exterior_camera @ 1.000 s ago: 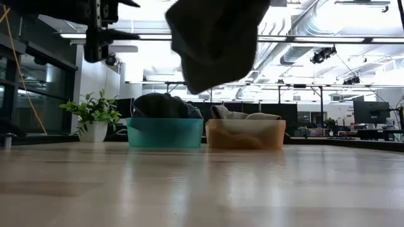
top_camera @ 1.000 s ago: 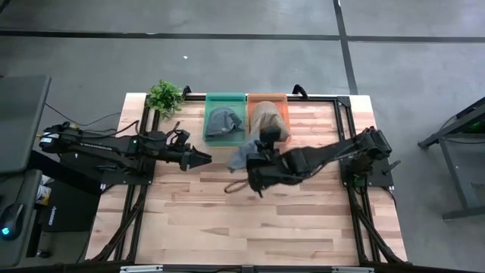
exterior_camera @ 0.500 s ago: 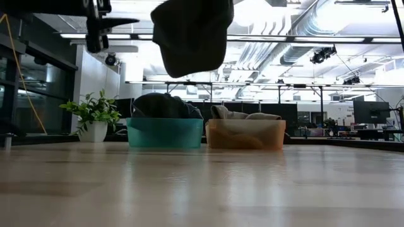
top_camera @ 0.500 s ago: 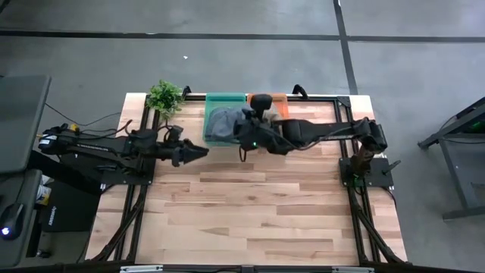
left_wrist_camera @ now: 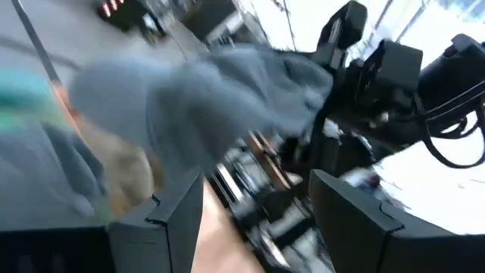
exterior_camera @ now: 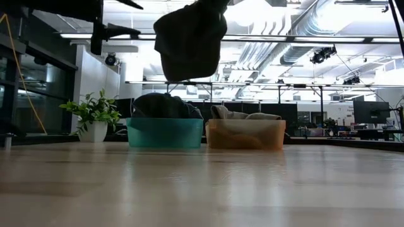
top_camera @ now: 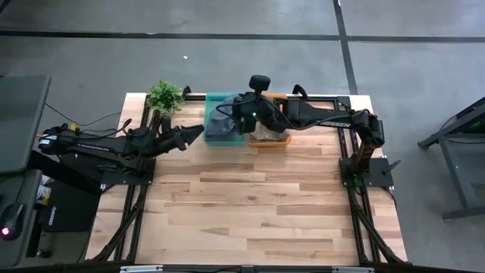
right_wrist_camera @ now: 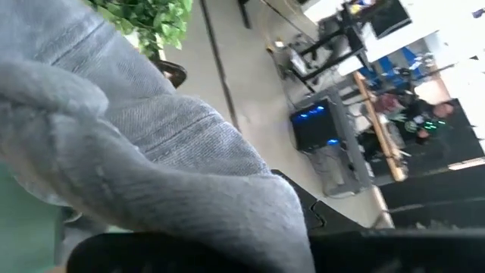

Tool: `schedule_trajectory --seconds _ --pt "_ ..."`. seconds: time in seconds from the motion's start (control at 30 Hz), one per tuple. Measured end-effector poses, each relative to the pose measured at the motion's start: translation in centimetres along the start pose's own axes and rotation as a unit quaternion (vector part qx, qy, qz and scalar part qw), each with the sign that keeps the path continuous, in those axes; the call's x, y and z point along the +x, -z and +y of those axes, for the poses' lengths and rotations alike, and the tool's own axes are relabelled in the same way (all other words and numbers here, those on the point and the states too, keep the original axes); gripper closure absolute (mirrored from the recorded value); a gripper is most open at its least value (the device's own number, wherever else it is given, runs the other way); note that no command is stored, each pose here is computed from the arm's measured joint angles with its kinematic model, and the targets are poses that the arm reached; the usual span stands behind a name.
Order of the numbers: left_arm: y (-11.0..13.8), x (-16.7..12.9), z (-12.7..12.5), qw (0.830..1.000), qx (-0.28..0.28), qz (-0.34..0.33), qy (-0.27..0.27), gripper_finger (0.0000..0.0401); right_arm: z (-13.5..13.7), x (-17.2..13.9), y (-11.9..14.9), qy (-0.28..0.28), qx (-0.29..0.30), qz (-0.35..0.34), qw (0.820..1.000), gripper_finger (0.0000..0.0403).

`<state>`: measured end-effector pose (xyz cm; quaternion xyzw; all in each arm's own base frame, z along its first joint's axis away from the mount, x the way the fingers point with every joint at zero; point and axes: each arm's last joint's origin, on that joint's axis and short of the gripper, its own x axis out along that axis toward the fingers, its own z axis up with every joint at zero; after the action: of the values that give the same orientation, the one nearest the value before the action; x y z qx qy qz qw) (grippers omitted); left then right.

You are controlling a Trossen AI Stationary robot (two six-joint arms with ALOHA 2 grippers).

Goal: Pick & Place hat
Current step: Put the blue cap into the green bin

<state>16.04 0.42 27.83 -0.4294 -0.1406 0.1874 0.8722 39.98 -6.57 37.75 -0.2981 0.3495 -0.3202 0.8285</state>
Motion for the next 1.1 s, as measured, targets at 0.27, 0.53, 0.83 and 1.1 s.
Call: schedule_trajectory --seconds 0.27,0.53,0.83,1.1 --pt "-0.9 1.1 -1.3 0.969 0.222 -0.036 -0.099 0.0175 -1.6 1.7 0.8 -0.032 0.018 -0.011 0.999 0.0403" --pt "-1.3 3.2 -3.3 0.879 0.445 0.012 -0.17 0.0158 -2.6 2.7 1.4 -0.055 0.023 -0.026 0.998 0.0403" --pt "-0.9 6.6 -6.1 0.836 0.521 0.048 -0.167 0.0157 -3.3 3.2 1.3 -0.06 0.025 -0.053 0.997 0.0403" --pt "-0.4 10.3 -7.0 0.776 0.592 0.061 -0.207 0.0157 -3.3 3.3 1.3 -0.066 0.02 -0.057 0.996 0.0403"
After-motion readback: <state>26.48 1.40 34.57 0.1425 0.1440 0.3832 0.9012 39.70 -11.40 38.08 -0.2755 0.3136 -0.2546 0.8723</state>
